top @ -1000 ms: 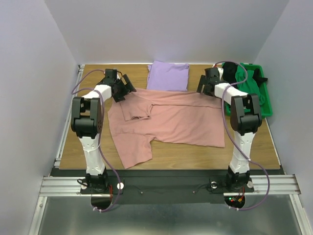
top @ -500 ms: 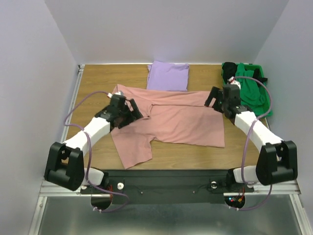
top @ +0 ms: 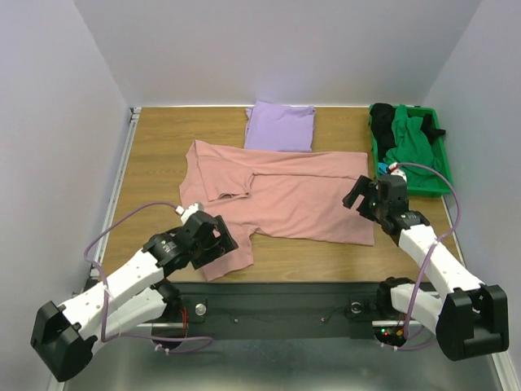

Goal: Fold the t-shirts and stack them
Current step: Fold the tshirt

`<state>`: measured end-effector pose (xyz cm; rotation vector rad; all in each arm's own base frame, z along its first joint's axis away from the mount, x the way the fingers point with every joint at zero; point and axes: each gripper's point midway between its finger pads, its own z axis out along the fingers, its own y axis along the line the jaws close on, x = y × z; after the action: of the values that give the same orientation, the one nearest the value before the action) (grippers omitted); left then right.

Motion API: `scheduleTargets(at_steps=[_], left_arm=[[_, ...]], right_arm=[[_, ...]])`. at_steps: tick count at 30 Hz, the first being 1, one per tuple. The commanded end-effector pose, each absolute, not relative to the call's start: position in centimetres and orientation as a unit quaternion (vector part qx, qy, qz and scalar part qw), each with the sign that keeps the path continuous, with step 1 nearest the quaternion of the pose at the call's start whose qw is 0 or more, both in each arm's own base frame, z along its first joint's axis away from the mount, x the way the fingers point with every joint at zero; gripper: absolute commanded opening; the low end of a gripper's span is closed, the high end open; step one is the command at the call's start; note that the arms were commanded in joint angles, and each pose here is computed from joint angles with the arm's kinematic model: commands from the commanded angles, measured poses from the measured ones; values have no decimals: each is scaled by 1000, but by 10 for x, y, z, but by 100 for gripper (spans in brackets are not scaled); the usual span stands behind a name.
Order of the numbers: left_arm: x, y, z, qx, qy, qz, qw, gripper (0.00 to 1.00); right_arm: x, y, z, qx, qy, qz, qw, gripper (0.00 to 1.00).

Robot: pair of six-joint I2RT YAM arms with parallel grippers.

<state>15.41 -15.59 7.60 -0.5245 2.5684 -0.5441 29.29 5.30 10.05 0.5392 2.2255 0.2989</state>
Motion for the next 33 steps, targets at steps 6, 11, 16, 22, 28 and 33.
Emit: scheduleTargets(at_steps=[6,11,16,22,28,33], left_arm=[[142,-146,40,-222,947,-145,183,92],[136,-143,14,-189,967,-92,144,78],[134,-141,3,-162,979,-51,112,54],[133,-142,5,-160,980,-49,108,24],[140,-142,13,-159,979,-42,120,0],[151,-140,23,-145,981,-19,131,0]], right_arm=[[293,56,97,213,879,125,407,100],[292,52,94,218,879,115,408,100],[288,46,88,226,880,101,406,100],[286,41,90,235,878,90,408,100],[272,38,100,243,877,87,405,100],[243,21,100,285,871,56,397,100]])
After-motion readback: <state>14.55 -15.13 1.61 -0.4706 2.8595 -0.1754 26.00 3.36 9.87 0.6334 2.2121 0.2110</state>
